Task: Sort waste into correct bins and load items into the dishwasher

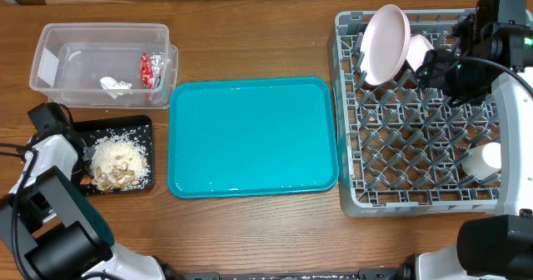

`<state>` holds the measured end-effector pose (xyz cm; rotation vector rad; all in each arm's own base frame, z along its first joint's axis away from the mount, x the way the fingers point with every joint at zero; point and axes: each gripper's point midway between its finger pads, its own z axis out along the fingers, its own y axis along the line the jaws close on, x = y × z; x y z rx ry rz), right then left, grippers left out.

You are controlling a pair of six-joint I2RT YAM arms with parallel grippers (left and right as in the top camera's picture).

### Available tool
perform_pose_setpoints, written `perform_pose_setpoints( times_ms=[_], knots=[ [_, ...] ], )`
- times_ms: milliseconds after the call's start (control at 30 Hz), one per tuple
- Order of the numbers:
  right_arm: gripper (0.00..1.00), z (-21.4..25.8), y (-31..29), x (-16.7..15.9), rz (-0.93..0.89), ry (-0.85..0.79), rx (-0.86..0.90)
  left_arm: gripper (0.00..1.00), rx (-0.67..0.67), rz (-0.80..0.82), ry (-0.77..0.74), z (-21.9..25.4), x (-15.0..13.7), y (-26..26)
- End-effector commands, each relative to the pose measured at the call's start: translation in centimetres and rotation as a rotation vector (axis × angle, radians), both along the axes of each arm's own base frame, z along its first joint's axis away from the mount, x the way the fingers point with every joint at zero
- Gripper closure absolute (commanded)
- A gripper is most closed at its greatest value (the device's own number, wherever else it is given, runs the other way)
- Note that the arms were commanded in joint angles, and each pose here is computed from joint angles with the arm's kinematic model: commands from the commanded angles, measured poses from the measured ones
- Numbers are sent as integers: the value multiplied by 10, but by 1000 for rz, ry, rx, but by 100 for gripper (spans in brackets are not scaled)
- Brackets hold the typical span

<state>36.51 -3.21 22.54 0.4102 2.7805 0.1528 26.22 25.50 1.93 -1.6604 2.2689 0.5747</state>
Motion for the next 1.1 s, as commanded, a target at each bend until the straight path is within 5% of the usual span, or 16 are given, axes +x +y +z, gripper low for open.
perform_pose_setpoints(
  times_ms=[0,300,567,800,933,1067],
  knots=[
    [26,2,2,1,5,-5,8,71,-70,-21,82,-28,-14,-12],
    [24,3,1,4,6,-19,5,20,-67,-79,101,-4,-1,-5],
    [15,6,0,12,12,-51,-5,17,-120,-170,-111,95,60,-13],
    [5,13,21,22,96,-111,91,3,-378,-705,-263,141,126,-143],
    [2,11,39,13,172,-84,164,0,-487,-976,-94,131,103,-214],
    [0,3,42,-10,163,21,186,0,-627,-1024,108,126,53,-250]
  ],
)
